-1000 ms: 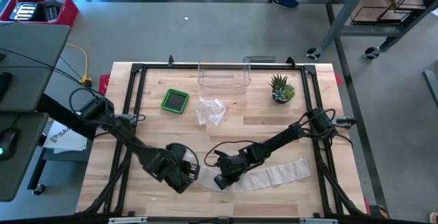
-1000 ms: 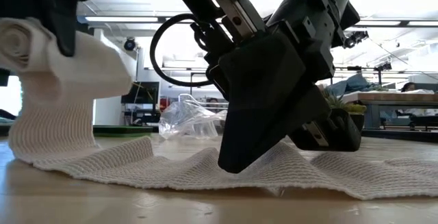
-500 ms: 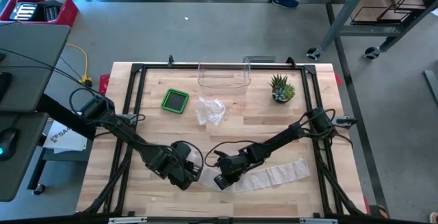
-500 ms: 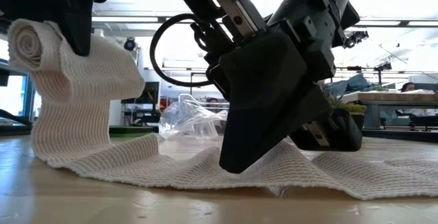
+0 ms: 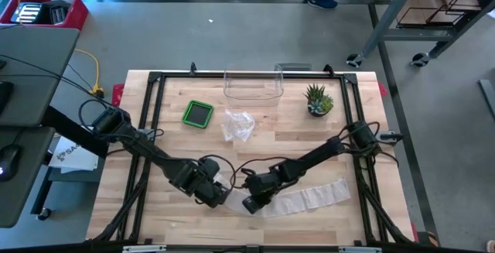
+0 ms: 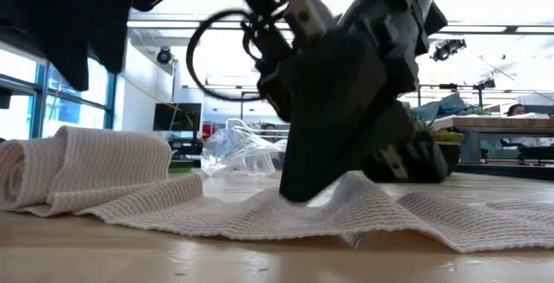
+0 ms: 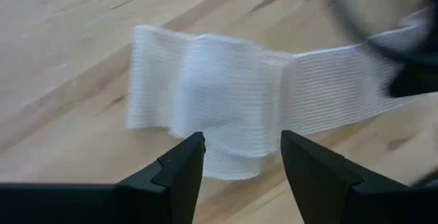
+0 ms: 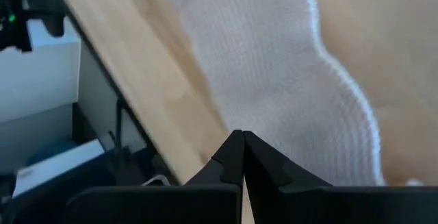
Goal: Roll bandage
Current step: Roll the bandage
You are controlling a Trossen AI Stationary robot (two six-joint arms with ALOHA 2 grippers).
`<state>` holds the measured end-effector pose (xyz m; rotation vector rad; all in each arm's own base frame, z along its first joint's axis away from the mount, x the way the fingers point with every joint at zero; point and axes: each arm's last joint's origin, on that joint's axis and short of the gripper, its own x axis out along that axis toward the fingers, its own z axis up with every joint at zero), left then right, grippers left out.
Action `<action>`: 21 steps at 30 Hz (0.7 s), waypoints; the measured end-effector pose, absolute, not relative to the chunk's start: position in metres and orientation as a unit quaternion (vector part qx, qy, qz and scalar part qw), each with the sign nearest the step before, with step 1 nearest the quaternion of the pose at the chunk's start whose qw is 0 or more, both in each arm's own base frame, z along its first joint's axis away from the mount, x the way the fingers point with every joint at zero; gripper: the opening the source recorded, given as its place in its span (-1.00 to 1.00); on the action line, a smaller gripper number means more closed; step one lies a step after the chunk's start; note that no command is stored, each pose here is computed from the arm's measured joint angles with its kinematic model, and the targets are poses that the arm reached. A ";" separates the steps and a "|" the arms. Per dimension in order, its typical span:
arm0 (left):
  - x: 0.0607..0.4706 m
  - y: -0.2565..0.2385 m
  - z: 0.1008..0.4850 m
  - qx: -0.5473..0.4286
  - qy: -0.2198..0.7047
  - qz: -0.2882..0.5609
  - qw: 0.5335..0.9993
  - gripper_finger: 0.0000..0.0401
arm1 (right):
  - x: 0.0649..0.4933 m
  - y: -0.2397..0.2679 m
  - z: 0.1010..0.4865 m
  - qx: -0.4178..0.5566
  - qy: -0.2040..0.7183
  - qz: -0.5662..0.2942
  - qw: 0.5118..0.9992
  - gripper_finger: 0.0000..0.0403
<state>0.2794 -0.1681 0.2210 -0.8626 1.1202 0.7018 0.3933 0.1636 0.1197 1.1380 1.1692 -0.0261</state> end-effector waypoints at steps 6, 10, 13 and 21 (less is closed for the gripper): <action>0.272 -0.156 0.217 -0.345 0.551 0.337 0.681 -0.05 | 0.387 0.155 0.141 0.481 0.527 -0.006 0.701 -1.00; 0.272 -0.154 0.195 -0.366 0.570 0.295 0.674 -0.07 | 0.383 0.147 0.152 0.463 0.531 -0.013 0.710 -1.00; 0.268 -0.153 0.177 -0.408 0.564 0.269 0.666 -0.10 | 0.380 0.143 0.162 0.451 0.528 -0.013 0.719 -1.00; 0.243 -0.132 0.204 -0.381 0.524 0.292 0.703 -0.15 | 0.379 0.140 0.172 0.454 0.521 -0.010 0.723 -1.00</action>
